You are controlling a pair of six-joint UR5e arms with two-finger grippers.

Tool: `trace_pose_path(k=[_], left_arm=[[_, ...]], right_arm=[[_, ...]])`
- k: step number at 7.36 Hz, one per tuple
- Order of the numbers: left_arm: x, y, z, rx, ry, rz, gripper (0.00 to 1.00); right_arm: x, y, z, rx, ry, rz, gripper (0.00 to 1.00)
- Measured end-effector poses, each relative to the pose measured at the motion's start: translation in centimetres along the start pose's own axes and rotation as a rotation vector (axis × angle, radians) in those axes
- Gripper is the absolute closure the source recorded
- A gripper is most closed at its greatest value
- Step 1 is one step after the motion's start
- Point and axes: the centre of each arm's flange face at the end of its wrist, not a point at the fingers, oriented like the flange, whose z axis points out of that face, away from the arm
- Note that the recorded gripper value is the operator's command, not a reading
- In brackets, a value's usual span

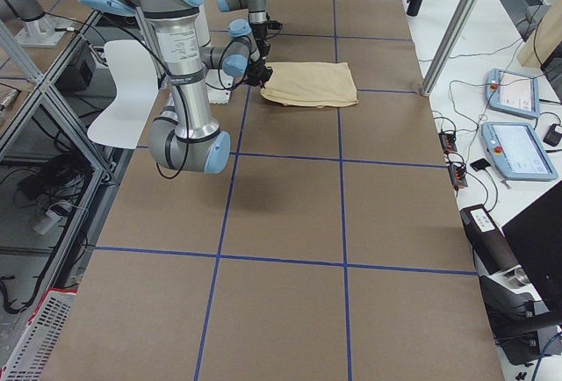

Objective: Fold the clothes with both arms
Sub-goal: 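Lift both near corners and fold them over toward the far edge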

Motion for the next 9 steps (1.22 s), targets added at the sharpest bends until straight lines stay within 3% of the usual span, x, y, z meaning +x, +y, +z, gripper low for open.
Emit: trace_pose_path(k=[3,6,7,9], left_arm=[[0.6,1.0,-1.9,-0.049,0.012,0.02,1.0],[2.0,3.0,-7.8,-0.157,0.05,0.034,1.0],[2.8,2.5,-9.6,-0.165,0.07,0.034,1.0],[6.5,-2.3,-11.0,-0.076,0.135,0.09,1.0]], right_arm=[[0.1,-0.6,-0.6,-0.003,-0.004,0.003,1.0],[0.6,-1.2,-5.9,-0.033,-0.007,0.008,1.0],[-0.3,-1.6,-7.1,-0.037,-0.011,0.015,1.0],[-7.6,-4.1,-7.4,-0.023,-0.026,0.041,1.0]])
